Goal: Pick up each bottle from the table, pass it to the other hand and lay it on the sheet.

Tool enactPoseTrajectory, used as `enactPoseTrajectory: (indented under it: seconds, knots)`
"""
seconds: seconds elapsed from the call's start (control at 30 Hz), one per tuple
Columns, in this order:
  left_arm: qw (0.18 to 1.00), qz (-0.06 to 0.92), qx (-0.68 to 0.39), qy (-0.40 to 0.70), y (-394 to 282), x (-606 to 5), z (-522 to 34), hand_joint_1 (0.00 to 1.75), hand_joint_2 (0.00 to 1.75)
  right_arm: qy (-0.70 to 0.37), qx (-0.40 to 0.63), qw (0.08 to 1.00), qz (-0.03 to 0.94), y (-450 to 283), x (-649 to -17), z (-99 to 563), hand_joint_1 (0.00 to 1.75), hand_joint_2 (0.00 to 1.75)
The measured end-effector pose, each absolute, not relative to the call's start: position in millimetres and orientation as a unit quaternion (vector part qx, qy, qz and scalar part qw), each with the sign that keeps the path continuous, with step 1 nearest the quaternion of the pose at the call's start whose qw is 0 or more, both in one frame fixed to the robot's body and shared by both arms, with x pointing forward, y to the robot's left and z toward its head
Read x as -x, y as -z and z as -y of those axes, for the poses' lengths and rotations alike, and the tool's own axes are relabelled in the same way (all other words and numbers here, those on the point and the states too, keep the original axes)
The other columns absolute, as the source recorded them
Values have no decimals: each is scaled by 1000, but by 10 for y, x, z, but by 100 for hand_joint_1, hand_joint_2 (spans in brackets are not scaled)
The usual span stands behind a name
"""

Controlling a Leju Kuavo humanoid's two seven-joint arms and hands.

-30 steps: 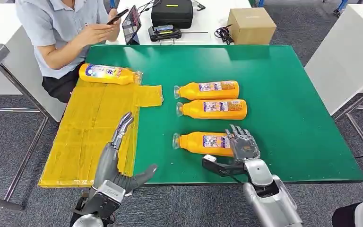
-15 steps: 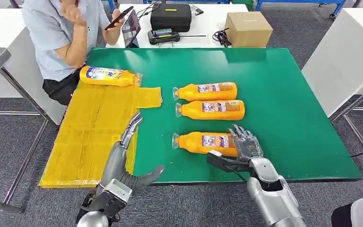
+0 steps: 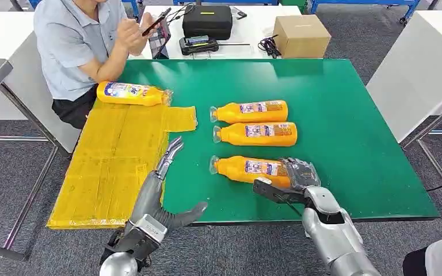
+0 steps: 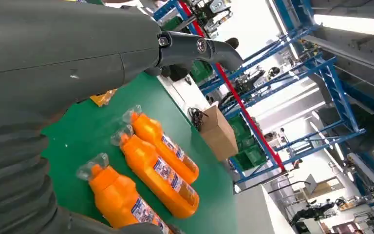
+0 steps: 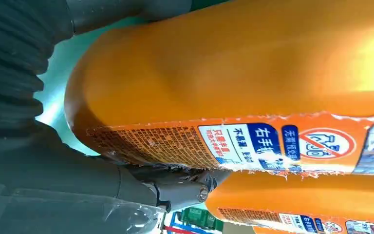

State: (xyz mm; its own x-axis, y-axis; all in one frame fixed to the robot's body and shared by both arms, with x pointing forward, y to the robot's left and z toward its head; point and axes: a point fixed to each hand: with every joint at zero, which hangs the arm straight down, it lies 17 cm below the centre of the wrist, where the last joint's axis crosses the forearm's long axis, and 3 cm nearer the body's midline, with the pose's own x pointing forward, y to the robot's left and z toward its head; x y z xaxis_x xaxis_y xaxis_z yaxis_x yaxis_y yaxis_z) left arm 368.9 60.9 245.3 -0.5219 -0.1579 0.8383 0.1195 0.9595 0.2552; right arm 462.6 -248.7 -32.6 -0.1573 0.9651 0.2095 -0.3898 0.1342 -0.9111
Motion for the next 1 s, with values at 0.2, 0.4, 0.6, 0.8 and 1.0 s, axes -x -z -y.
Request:
enactPoseTrajectory:
  seconds: [0.2, 0.4, 0.6, 0.8, 1.0]
  knots:
    - [491, 859, -8, 143, -2431, -3700, -587, 0, 175, -585, 298, 578, 485, 328, -4641, 2495, 175, 175]
    - [486, 864, -2, 133, -2459, -3692, -604, 0, 175, -579, 297, 581, 490, 322, -4645, 2494, 175, 175]
    - [500, 862, 34, 74, -2481, -3726, -732, 0, 175, -525, 209, 602, 564, 245, -4519, 2270, 175, 175]
    - [556, 827, 78, -17, -2269, -3867, -936, 0, 175, -432, 108, 622, 644, 2, -4229, 2041, 175, 175]
    - [586, 799, 109, -78, -2087, -3931, -1051, 0, 175, -389, 68, 611, 687, -271, -4087, 1841, 175, 175]
